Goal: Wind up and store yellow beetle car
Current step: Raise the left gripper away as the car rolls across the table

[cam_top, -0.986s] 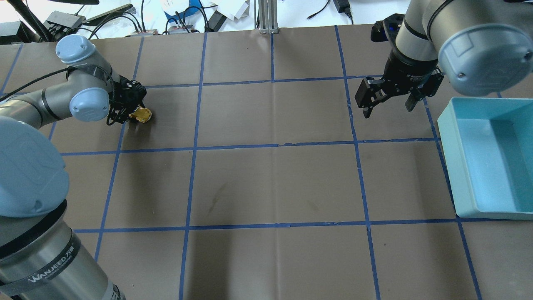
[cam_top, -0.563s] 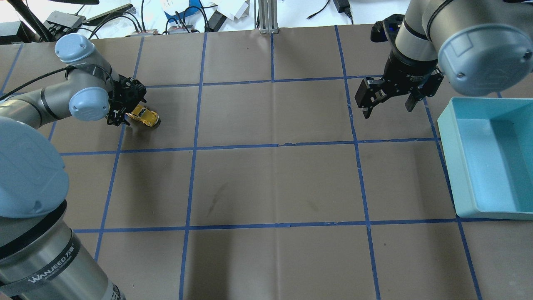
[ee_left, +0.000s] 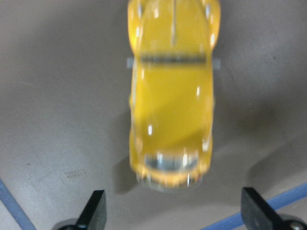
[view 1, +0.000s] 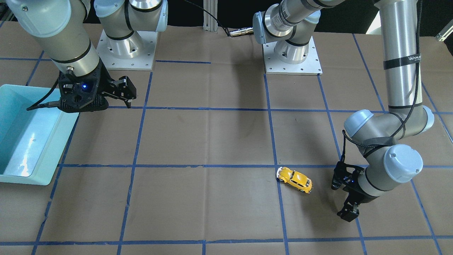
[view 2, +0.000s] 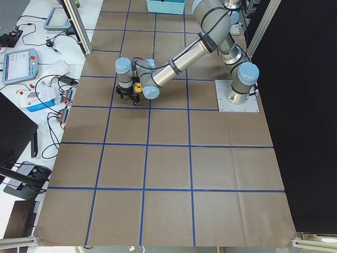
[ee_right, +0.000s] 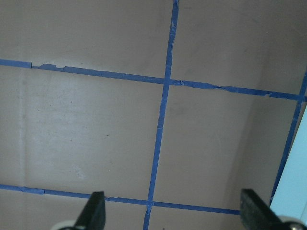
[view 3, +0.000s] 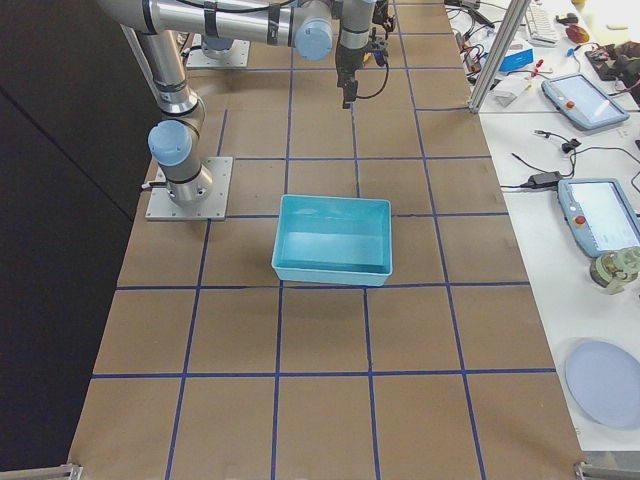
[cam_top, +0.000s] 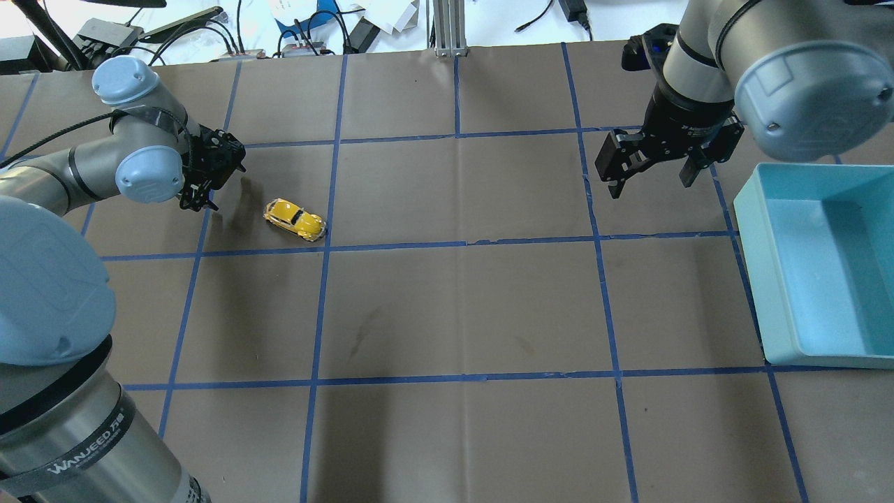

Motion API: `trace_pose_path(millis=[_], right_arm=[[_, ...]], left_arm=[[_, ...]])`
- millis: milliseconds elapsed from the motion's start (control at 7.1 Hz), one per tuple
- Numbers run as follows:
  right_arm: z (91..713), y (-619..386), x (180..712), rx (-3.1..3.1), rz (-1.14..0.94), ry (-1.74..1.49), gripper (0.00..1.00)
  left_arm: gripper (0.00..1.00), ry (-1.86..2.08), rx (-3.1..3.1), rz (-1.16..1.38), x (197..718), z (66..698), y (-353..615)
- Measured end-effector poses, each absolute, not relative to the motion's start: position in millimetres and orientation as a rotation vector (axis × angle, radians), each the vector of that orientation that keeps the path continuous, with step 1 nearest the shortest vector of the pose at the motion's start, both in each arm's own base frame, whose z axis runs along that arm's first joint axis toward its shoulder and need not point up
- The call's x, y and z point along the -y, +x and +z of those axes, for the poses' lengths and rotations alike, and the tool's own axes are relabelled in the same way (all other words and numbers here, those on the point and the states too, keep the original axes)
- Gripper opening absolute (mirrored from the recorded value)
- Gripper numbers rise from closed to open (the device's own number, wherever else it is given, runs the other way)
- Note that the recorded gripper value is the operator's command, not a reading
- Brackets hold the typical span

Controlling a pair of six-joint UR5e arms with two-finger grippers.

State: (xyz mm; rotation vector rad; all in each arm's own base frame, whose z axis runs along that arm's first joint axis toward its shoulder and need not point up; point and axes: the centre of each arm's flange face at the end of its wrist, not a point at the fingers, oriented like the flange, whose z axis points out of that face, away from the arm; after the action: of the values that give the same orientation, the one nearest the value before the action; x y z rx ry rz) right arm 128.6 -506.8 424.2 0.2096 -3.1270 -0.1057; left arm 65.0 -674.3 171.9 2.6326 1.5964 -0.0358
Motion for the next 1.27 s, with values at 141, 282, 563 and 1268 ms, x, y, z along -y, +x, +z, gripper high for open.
trace_pose_path(millis=[141, 282, 563, 1268], right_arm=[[424.2, 128.6, 506.8, 3.127, -0.106, 0.213, 1.0], [424.3, 128.6, 506.8, 3.127, -0.105, 0.219, 1.0], [424.8, 128.6, 507.1, 3.126, -0.103, 0.223, 1.0], [424.9, 128.4, 507.1, 3.125, -0.104, 0.224, 1.0]], left_arm=[[1.0, 2.633, -1.596, -0.036, 674.3, 172.0, 65.0], [1.0, 2.633, -1.596, -0.036, 674.3, 172.0, 64.9], [1.0, 2.633, -1.595, -0.036, 674.1, 172.2, 64.9], [1.0, 2.633, -1.594, -0.033, 672.8, 173.5, 64.7]])
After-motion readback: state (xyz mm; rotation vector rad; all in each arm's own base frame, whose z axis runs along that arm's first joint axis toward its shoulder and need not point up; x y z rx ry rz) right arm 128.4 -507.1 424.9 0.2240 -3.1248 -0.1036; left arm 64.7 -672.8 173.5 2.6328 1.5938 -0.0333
